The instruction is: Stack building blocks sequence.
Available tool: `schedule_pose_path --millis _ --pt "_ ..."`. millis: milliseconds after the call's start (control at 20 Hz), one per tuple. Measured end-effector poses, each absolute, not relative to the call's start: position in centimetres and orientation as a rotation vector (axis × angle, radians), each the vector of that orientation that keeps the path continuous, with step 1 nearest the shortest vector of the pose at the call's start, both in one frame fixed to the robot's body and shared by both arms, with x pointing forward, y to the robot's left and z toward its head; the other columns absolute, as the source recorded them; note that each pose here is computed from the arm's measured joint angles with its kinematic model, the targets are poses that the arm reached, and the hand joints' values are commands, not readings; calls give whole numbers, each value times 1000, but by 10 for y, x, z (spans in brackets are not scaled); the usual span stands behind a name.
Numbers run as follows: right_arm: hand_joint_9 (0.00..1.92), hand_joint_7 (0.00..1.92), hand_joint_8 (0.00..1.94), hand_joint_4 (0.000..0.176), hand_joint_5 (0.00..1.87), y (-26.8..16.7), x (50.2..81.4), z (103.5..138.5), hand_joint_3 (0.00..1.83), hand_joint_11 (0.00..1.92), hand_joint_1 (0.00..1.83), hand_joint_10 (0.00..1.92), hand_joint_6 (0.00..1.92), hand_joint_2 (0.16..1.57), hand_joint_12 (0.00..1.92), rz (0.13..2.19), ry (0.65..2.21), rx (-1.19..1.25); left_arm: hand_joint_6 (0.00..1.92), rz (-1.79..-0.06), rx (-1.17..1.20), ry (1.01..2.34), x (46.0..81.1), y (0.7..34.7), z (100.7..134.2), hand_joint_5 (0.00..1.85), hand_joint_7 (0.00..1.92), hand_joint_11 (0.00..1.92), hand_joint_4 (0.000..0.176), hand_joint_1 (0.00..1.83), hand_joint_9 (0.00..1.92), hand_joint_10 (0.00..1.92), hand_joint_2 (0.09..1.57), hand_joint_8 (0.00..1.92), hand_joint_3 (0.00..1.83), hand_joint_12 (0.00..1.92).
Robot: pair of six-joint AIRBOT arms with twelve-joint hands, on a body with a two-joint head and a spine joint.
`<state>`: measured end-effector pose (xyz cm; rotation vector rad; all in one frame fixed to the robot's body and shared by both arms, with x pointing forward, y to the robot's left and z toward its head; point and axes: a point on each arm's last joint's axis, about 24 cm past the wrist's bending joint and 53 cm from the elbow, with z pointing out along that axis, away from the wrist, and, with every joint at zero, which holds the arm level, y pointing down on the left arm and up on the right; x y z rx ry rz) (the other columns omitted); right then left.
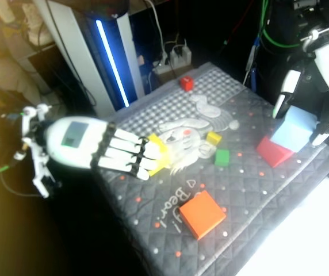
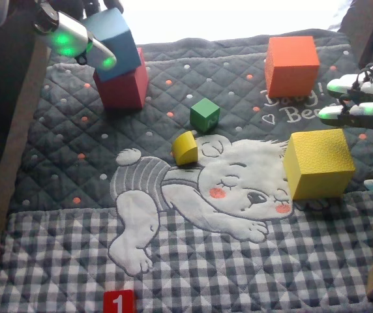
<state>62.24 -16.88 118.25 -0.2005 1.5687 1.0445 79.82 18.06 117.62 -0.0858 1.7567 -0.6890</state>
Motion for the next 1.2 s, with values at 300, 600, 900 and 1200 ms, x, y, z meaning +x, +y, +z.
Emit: schedule_pose_path --millis 300,600,900,1200 --pt "239 208 2 25 442 -169 622 1183 1 30 705 0 2 1169 683 1045 1568 -201 0 -679 -83 1770 798 181 1172 462 751 433 8 844 617 820 890 195 0 1455" --pt "229 193 0 10 430 -169 622 1183 0 38 707 1 0 1165 685 1046 1568 -200 0 -720 -59 1738 787 172 1181 3 253 181 176 696 436 13 852 0 0 1047" --pt "44 180 7 36 327 -171 622 1198 0 0 586 0 1 1153 222 1078 1504 -175 0 -821 24 1623 730 171 1203 0 0 0 176 497 1 0 893 0 1 383" --pt "24 114 0 161 220 -147 629 1205 0 31 574 3 0 1037 27 1153 1427 -175 0 -967 109 1573 646 158 1197 0 0 0 176 668 0 0 852 0 0 6"
